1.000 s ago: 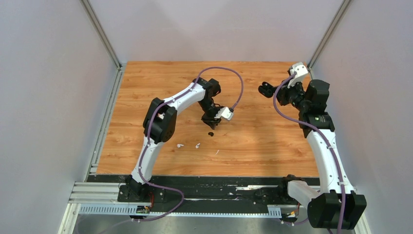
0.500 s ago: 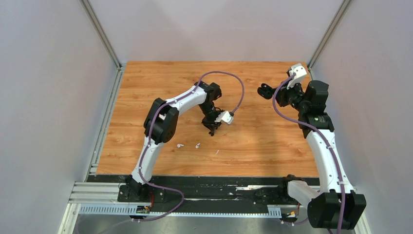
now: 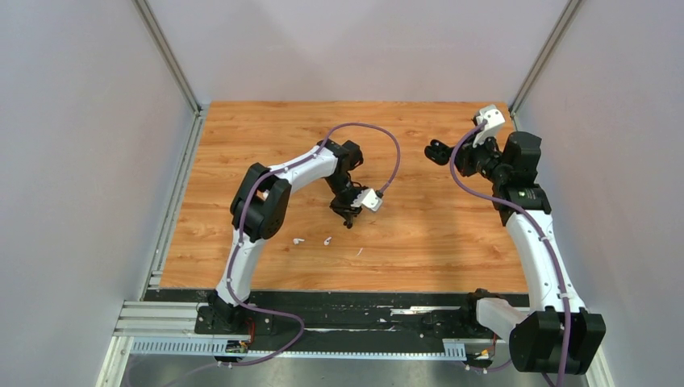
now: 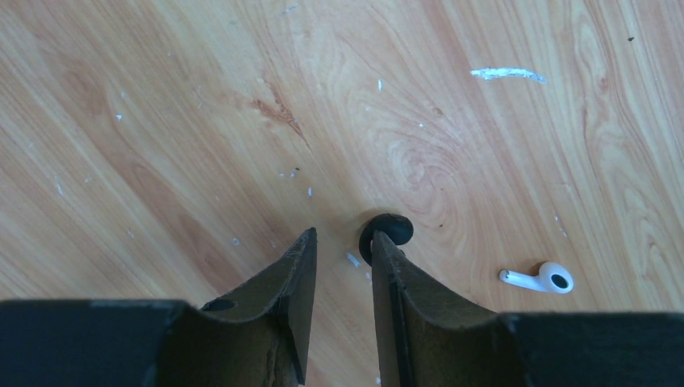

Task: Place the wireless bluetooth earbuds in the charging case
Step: Pick up the earbud from the center of the board.

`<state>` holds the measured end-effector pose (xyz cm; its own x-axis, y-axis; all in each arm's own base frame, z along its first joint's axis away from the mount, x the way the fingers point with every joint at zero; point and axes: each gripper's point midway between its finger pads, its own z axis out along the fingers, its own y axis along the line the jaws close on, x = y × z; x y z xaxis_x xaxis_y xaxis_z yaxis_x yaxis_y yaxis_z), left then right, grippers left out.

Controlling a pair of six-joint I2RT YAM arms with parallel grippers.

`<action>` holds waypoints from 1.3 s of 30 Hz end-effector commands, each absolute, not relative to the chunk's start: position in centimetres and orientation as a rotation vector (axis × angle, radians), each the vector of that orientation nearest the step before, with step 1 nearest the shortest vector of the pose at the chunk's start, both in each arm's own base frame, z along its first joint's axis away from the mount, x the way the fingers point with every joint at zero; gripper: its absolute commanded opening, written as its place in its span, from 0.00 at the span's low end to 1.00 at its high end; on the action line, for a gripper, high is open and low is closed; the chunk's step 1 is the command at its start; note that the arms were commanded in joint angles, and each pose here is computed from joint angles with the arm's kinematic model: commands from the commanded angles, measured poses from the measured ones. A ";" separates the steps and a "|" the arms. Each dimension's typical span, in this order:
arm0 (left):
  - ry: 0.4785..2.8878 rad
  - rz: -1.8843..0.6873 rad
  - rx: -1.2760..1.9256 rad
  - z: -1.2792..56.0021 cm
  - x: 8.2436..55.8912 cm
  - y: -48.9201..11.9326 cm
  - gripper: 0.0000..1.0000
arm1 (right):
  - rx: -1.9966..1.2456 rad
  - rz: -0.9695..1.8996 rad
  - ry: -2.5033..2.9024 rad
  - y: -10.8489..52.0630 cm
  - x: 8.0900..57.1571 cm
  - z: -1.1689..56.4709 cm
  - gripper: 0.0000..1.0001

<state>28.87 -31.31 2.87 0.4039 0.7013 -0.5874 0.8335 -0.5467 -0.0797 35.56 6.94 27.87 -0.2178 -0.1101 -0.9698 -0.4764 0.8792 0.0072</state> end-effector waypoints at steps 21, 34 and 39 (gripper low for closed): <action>1.337 -0.988 2.488 4.4 24.9 -29.3 0.20 | -0.470 0.346 1.718 7.0 36.1 29.3 0.00; 1.428 -0.898 2.384 6.1 26.9 -30.5 0.00 | -0.472 0.350 1.720 7.1 36.2 29.2 0.00; 1.542 -0.838 2.253 7.6 28.7 -31.0 0.00 | -0.486 0.353 1.726 7.1 36.2 28.7 0.00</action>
<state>26.13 -29.53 3.31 0.3037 0.7600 -0.5746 0.8496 -0.4890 -0.1977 35.82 6.96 27.37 -0.2275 -0.1164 -0.9668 -0.4813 0.8765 0.0078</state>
